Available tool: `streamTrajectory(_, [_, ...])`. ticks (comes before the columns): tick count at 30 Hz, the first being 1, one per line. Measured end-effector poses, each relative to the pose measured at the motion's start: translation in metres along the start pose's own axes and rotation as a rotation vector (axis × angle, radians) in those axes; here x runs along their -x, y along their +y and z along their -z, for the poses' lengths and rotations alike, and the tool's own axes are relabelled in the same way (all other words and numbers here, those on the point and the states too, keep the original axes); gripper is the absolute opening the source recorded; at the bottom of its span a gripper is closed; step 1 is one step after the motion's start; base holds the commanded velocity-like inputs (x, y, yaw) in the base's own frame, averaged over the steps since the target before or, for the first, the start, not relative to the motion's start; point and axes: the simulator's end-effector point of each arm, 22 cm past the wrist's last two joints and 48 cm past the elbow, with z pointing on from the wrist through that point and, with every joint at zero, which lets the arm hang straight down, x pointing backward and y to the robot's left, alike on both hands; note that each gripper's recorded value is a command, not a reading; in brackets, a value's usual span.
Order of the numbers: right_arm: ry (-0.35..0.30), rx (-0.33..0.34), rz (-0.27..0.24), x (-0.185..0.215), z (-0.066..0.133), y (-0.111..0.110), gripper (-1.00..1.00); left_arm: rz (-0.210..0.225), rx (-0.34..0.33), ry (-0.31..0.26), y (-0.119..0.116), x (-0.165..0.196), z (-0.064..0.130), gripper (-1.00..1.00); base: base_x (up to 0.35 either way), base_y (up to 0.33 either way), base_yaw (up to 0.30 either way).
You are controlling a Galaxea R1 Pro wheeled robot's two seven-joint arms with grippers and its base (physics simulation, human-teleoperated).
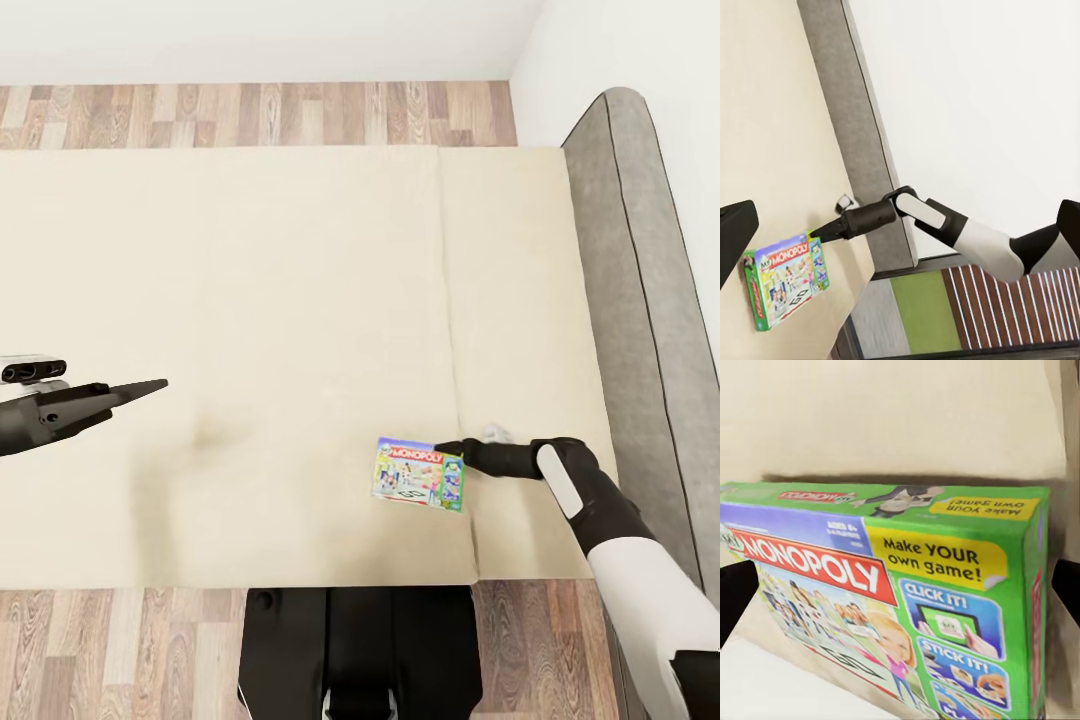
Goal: Put all the toys in the child's room - the three board games (two on the bed and one on the table), the two jigsaw puzzles on the table, and the tennis ball on the table - inside the toy box on the table in the child's room.
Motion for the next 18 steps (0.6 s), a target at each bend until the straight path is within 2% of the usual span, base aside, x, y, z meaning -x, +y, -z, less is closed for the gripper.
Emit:
streamTrajectory(1, [-0.001,0.029,-0.015,-0.001,-0.004,0.009,1.00,0.000,0.000,0.000,0.000,0.000,0.000,1.00,0.000,0.000,0.000])
streamTrajectory(9, [-0.001,0.033,-0.018,-0.001,-0.004,0.011,1.00,-0.001,0.000,0.000,0.000,0.001,0.000,1.00,0.000,0.000,0.000])
streamTrajectory(18, [-0.003,0.054,-0.013,0.002,-0.010,0.025,1.00,-0.001,0.000,0.000,0.000,0.001,0.000,1.00,0.000,0.000,0.000])
